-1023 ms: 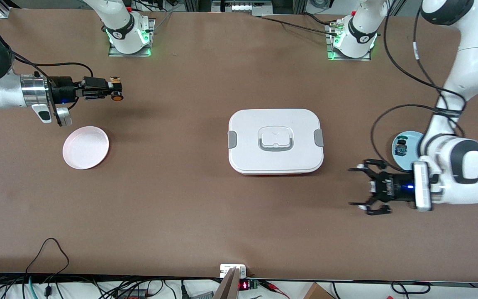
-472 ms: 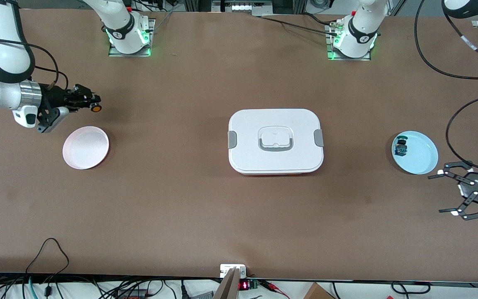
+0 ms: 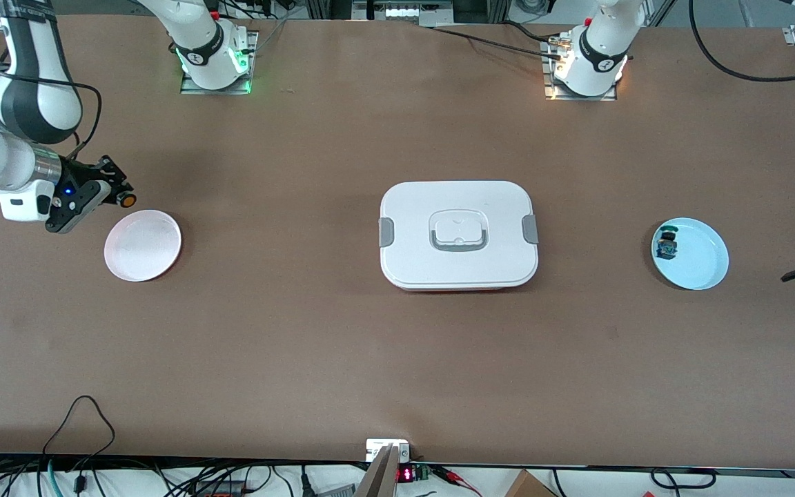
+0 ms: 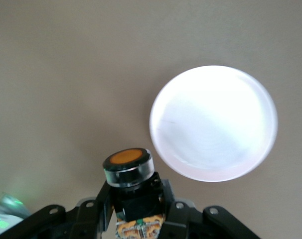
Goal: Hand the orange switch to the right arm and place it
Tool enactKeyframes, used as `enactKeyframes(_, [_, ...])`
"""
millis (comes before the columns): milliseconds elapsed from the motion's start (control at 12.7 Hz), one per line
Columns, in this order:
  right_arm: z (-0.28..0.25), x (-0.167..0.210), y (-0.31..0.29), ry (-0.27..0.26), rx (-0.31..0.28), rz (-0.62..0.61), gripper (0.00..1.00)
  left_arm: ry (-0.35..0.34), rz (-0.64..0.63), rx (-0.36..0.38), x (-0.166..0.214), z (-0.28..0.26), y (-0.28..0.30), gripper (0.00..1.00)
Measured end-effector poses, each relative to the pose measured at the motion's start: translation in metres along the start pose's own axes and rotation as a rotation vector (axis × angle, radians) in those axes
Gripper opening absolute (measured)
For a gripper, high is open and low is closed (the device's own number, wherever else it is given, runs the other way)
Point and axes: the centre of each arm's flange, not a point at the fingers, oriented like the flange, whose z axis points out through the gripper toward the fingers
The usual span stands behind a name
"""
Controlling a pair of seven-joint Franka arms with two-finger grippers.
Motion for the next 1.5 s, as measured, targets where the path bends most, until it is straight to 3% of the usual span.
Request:
enactKeyframes(315, [0.019, 0.003, 0.012, -0.03, -0.121, -0.2, 0.41, -0.175, -0.351, 0.022, 0.031, -0.015, 0.052, 1.0])
enactKeyframes(630, [0.042, 0.007, 0.018, -0.019, -0.188, -0.329, 0.41, -0.27, -0.539, 0.062, 0.06, -0.051, 0.122, 1.0])
enactKeyframes(944, [0.066, 0.005, 0.029, -0.019, -0.229, -0.45, 0.41, -0.367, -0.714, 0.136, 0.077, -0.046, 0.184, 1.0])
enactKeyframes(1338, [0.084, 0.007, 0.035, -0.026, -0.232, -0.478, 0.41, -0.352, -0.953, 0.105, 0.03, -0.032, 0.177, 1.0])
enactKeyframes(1495, [0.094, 0.009, 0.038, -0.026, -0.239, -0.481, 0.41, -0.353, -1.032, 0.116, 0.029, -0.028, 0.187, 1.0])
